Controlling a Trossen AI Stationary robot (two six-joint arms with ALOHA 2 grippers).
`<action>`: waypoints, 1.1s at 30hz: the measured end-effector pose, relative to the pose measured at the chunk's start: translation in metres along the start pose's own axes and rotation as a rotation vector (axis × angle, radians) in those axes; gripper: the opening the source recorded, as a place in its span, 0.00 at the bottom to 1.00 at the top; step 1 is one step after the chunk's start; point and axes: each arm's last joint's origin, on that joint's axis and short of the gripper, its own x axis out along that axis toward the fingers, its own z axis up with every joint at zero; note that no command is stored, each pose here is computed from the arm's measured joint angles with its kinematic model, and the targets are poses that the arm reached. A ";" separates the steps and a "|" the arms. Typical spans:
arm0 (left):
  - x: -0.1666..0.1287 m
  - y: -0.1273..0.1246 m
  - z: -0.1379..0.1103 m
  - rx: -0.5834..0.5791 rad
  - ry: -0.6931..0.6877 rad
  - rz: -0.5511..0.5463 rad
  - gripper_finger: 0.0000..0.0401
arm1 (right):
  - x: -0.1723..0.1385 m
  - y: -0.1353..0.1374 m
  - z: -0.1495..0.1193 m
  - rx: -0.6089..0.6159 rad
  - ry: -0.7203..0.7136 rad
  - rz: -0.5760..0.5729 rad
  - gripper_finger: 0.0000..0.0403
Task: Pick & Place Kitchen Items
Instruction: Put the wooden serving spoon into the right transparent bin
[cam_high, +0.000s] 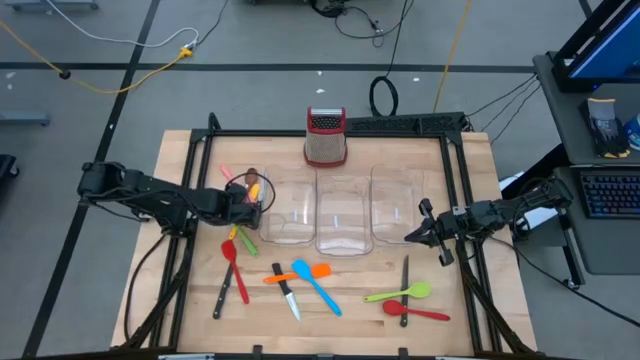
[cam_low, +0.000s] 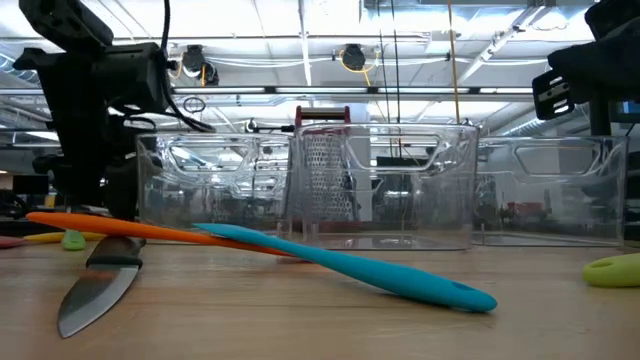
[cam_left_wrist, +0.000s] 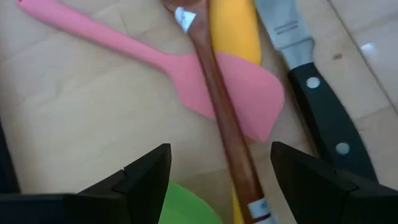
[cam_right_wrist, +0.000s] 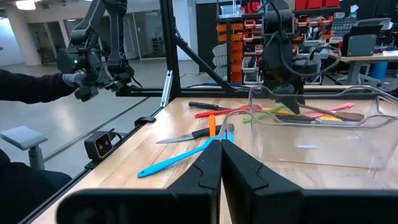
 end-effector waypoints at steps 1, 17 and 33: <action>0.000 0.001 0.000 -0.004 -0.002 -0.002 0.70 | 0.000 0.000 0.000 0.000 0.000 0.000 0.01; 0.003 0.004 -0.002 -0.003 -0.037 0.035 0.31 | 0.000 0.000 0.000 0.000 0.000 0.000 0.01; 0.002 0.014 -0.005 -0.044 -0.068 0.140 0.08 | 0.000 0.000 0.000 0.000 0.000 0.000 0.01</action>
